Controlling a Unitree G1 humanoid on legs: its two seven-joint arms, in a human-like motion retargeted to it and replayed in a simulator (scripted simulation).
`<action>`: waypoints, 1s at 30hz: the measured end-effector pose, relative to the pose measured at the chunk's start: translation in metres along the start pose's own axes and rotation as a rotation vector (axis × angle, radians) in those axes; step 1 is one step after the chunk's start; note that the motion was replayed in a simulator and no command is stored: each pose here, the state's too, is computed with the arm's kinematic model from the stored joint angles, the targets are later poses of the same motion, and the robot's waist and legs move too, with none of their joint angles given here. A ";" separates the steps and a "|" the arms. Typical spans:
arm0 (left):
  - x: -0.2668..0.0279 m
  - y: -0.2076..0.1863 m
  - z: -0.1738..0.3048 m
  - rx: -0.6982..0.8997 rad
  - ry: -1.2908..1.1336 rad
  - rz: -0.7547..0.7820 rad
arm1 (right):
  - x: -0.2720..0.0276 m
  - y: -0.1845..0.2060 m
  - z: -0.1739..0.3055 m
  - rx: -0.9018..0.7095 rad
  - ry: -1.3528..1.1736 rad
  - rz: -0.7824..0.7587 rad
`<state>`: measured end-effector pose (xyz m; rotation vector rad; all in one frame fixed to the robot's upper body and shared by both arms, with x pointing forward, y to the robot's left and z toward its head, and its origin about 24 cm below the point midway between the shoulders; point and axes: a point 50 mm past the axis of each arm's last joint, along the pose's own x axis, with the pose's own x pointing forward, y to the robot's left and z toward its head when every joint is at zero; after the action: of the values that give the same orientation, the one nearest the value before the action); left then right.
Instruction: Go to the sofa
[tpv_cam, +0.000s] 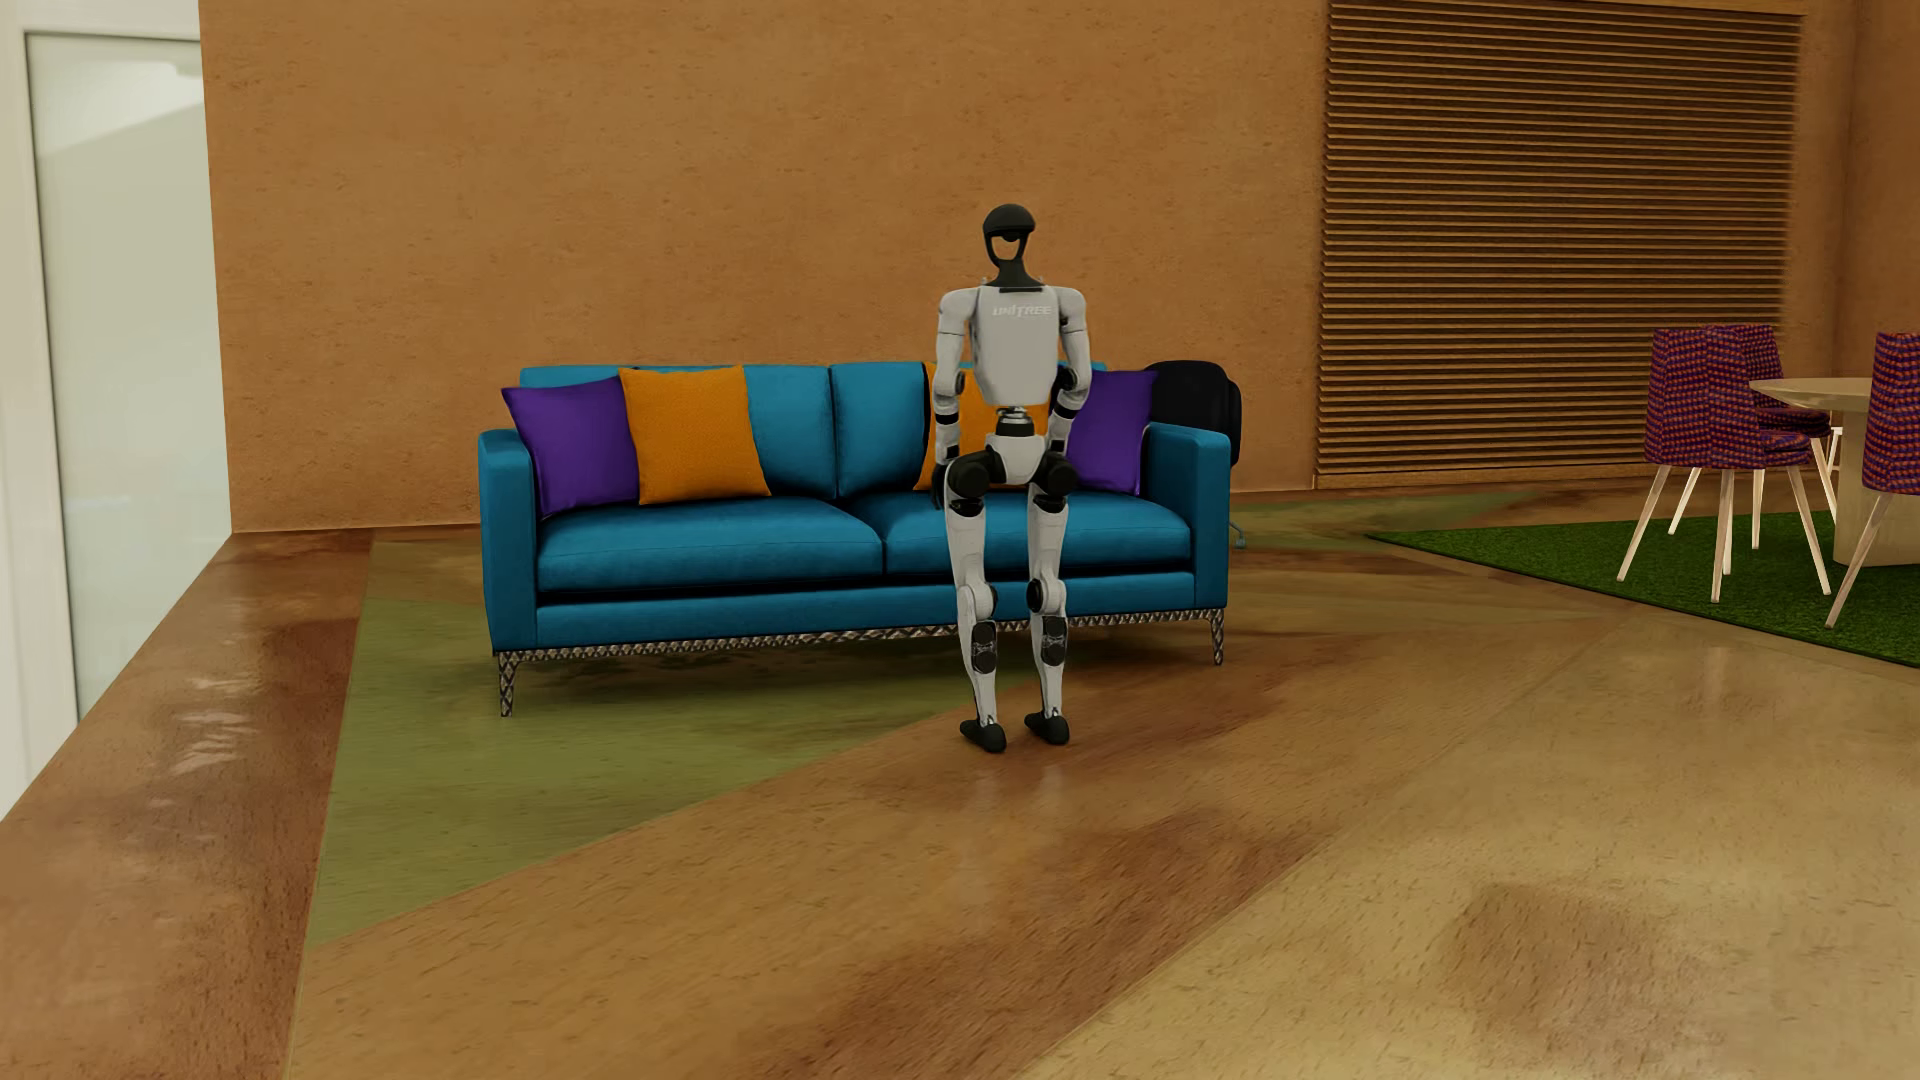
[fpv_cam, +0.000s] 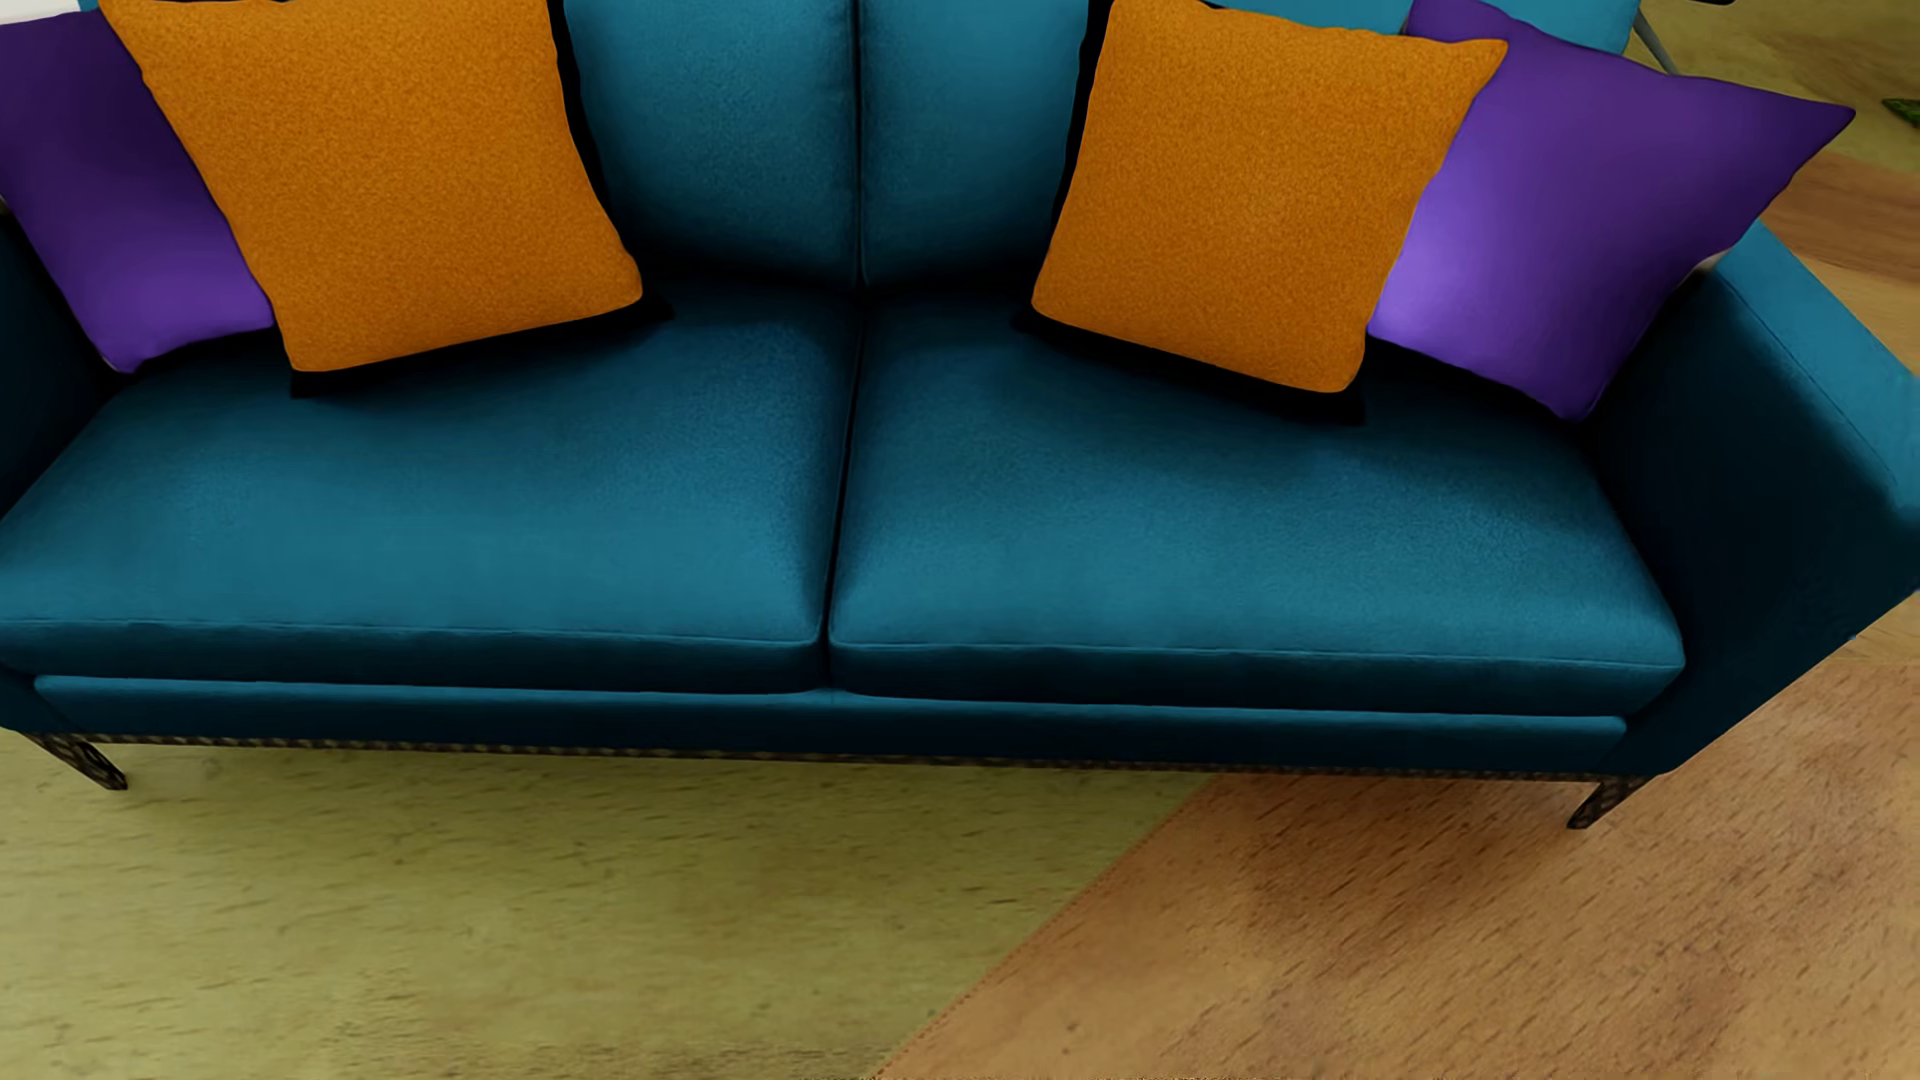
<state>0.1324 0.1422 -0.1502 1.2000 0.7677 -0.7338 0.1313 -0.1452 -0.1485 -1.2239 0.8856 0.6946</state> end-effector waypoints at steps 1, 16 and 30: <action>0.000 0.001 -0.001 -0.001 0.002 0.002 | 0.000 0.000 0.000 0.001 0.003 -0.002; 0.000 -0.001 0.003 -0.030 0.009 -0.001 | 0.000 -0.004 -0.001 0.052 0.013 -0.029; 0.002 0.005 0.007 -0.014 -0.007 0.013 | 0.001 -0.008 0.001 0.048 0.004 -0.037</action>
<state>0.1385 0.1363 -0.1482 1.1885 0.7576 -0.7200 0.1385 -0.1461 -0.1453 -1.1963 0.8756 0.6379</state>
